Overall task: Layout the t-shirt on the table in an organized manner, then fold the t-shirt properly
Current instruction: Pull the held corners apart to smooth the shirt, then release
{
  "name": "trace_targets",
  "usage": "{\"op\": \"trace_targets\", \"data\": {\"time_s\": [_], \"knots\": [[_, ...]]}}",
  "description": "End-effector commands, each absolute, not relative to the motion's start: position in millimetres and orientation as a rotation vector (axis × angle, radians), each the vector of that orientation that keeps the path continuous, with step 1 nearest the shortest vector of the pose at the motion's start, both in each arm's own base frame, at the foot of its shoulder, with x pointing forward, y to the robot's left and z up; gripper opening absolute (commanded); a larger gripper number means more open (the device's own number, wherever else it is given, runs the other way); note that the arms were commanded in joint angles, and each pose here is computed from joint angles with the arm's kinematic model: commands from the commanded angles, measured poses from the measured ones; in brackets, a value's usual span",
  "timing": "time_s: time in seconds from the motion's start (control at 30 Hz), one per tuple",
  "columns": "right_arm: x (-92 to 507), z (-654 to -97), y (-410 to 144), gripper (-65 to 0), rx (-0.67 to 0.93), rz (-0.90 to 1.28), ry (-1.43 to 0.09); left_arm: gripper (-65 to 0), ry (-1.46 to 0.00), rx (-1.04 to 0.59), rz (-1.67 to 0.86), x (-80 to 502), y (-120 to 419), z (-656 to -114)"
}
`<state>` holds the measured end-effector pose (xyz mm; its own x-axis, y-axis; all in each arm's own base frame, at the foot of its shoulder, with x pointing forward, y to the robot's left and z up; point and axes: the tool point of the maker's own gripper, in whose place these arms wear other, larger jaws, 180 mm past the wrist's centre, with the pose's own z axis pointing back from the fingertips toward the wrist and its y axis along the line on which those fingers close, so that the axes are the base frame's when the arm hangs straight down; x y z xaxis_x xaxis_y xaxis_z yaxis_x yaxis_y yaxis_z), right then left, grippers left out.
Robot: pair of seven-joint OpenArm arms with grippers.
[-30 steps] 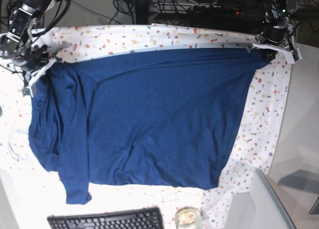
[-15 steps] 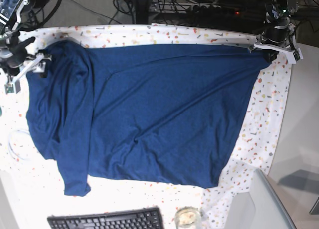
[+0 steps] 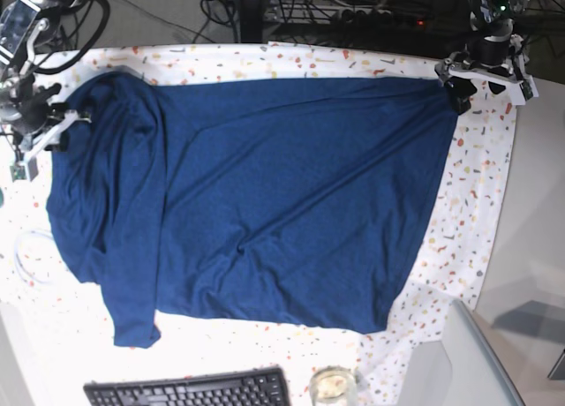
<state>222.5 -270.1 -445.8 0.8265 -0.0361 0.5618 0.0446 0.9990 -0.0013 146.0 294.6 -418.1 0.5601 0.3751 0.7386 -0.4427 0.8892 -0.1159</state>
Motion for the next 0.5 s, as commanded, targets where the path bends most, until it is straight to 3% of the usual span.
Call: {"op": "trace_targets", "data": {"time_s": [0.0, 0.13, 0.23, 0.3, 0.43, 0.47], "knots": [[231, -442, -275, -62.4, -0.016, -0.048, -0.626, -14.3, -0.894, 0.11, 0.472, 147, 301, -403], [231, -461, -288, -62.4, 0.003, -0.058, -0.569, -16.8, -0.955, 0.133, 0.521, 148, 307, -382], [229, -475, -299, -62.4, 0.02, -0.082, -0.523, -23.4, -0.989, 0.149, 0.529, 154, 314, -372], [225, -481, -305, -62.4, 0.023, -0.09, -0.497, -32.4, -1.004, 0.151, 0.534, 159, 316, -369], [219, -483, -312, -62.6, 0.012, -0.088, -0.481, -61.2, -1.004, 0.155, 0.534, 160, 318, -370], [215, -484, -312, -62.6, 0.01, -0.087, -0.474, -65.0, -1.004, 0.155, 0.534, 160, 318, -370]]}}
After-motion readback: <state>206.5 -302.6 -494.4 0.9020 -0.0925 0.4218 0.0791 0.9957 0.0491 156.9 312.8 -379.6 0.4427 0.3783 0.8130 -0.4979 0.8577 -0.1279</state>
